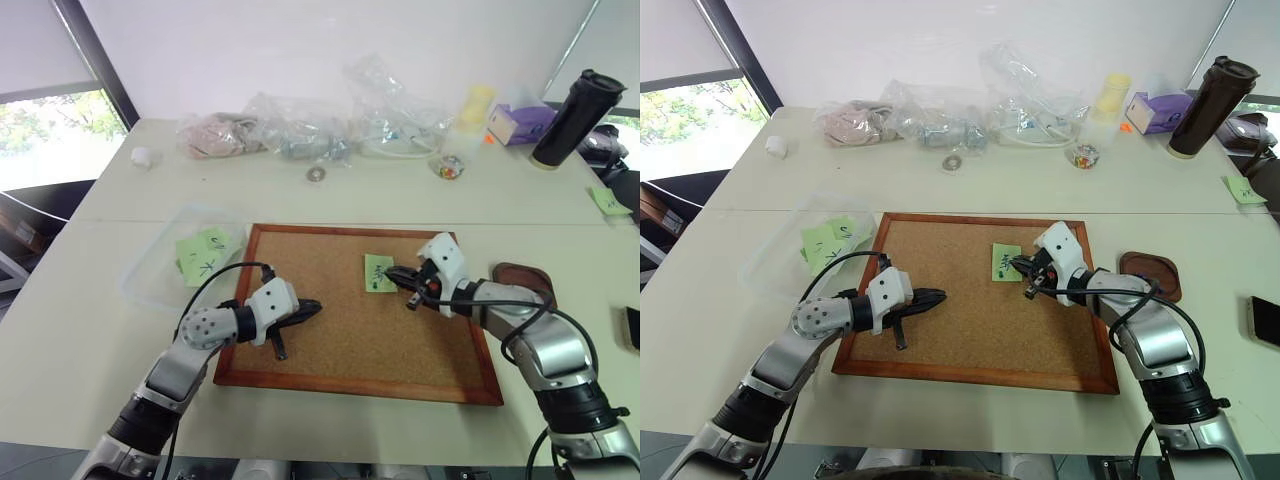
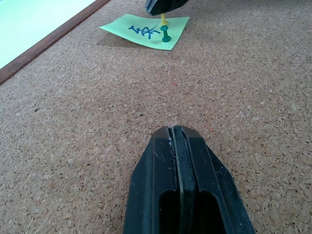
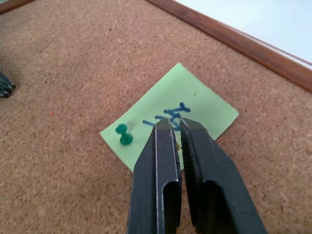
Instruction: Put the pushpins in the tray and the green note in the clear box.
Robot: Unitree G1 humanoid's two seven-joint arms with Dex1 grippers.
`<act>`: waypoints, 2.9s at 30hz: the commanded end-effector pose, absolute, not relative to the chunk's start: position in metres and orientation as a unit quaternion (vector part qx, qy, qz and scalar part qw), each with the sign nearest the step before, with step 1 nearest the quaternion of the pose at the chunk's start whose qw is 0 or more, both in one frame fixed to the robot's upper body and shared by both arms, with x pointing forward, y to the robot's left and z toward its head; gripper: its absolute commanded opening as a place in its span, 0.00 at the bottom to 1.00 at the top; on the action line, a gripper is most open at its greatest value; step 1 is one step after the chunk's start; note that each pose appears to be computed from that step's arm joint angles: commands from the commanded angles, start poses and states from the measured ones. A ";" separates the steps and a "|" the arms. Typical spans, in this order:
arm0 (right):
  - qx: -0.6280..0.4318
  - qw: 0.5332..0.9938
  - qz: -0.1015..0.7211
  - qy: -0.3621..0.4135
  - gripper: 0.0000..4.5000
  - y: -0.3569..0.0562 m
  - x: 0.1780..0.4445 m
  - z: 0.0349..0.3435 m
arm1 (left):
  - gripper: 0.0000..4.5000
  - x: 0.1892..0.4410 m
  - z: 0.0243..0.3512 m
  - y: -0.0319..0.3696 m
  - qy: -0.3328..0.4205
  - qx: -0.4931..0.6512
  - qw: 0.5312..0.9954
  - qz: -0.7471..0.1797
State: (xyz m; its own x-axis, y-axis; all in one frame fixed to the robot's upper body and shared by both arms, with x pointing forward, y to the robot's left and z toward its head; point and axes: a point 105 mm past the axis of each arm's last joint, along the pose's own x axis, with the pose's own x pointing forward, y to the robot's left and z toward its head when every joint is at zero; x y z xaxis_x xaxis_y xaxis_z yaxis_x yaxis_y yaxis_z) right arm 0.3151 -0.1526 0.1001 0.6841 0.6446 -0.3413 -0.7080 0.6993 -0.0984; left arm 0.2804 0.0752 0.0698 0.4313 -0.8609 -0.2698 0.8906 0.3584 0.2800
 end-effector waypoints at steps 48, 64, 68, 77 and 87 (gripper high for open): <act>-0.063 0.983 0.154 0.077 0.01 -0.280 0.292 0.176 | 0.00 0.274 0.045 0.077 0.095 0.195 0.811 -0.543; -0.037 0.988 0.035 0.149 0.13 -0.352 0.279 0.106 | 0.00 0.272 0.045 0.075 0.095 0.197 0.809 -0.546; -0.038 0.987 0.028 0.153 0.54 -0.356 0.277 0.101 | 0.00 0.272 0.046 0.076 0.096 0.197 0.809 -0.545; -0.028 0.990 0.022 0.134 0.99 -0.359 0.279 0.109 | 0.00 0.272 0.047 0.076 0.095 0.199 0.808 -0.546; -0.023 0.968 0.237 0.083 0.99 -0.249 0.288 0.161 | 0.00 0.274 0.047 0.076 0.096 0.198 0.808 -0.546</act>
State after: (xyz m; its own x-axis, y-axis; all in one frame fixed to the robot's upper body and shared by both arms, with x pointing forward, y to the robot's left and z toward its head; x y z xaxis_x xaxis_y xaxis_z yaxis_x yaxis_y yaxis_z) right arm 0.2890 -0.2759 0.1500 0.9088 0.3678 -0.1969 -0.3748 0.9271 0.0019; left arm 0.2806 0.0737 0.0703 0.4140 -0.8630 -0.2894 0.8994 0.3388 0.2764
